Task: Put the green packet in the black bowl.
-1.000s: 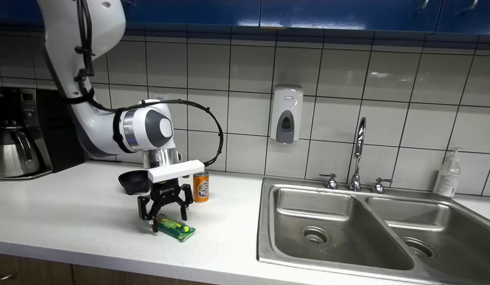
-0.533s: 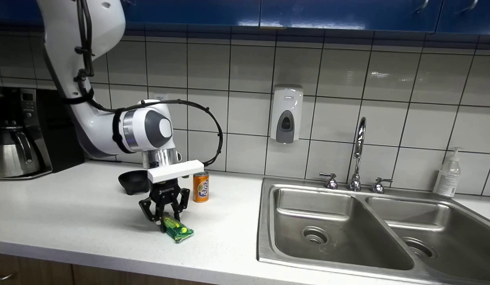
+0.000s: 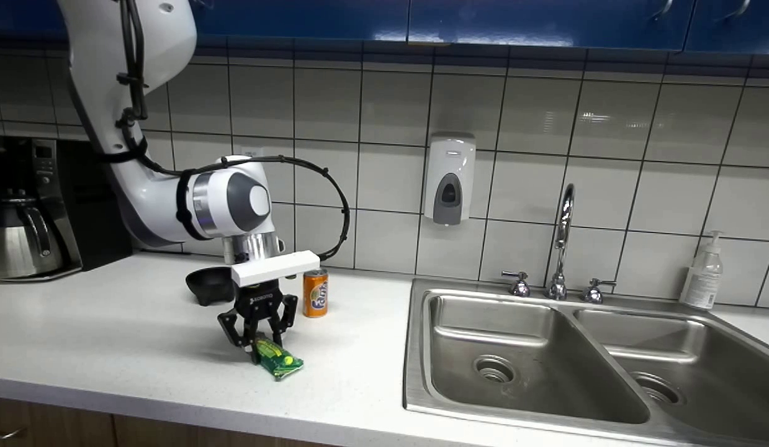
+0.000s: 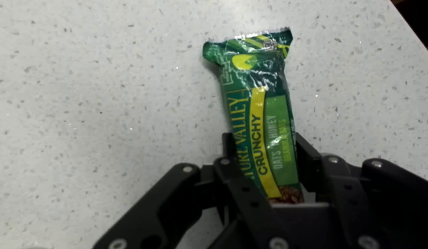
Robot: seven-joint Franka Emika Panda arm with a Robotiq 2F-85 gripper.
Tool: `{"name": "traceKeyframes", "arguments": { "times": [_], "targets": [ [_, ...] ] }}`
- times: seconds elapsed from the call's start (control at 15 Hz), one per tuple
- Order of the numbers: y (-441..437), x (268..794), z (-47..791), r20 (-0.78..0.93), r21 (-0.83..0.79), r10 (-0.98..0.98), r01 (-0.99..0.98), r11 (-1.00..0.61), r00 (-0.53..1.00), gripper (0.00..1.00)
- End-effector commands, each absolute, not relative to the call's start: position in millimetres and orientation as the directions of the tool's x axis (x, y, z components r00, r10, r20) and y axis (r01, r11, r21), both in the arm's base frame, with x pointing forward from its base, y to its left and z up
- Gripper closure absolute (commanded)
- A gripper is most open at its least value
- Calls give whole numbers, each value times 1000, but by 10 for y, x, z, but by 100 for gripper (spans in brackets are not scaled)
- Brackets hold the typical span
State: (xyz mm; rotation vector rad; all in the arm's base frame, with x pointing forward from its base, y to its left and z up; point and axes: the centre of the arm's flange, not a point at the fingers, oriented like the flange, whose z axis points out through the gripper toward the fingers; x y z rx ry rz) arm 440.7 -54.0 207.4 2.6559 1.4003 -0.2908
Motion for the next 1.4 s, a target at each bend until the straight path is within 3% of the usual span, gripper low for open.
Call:
{"name": "traceKeyframes", "arguments": {
  "times": [0.0, 1.33],
  "targets": [
    [-486, 4444, 2257, -197, 36, 821, 841, -540, 535, 83],
    [241, 4800, 2866, -127, 163, 889, 893, -419, 440, 83]
  ]
}}
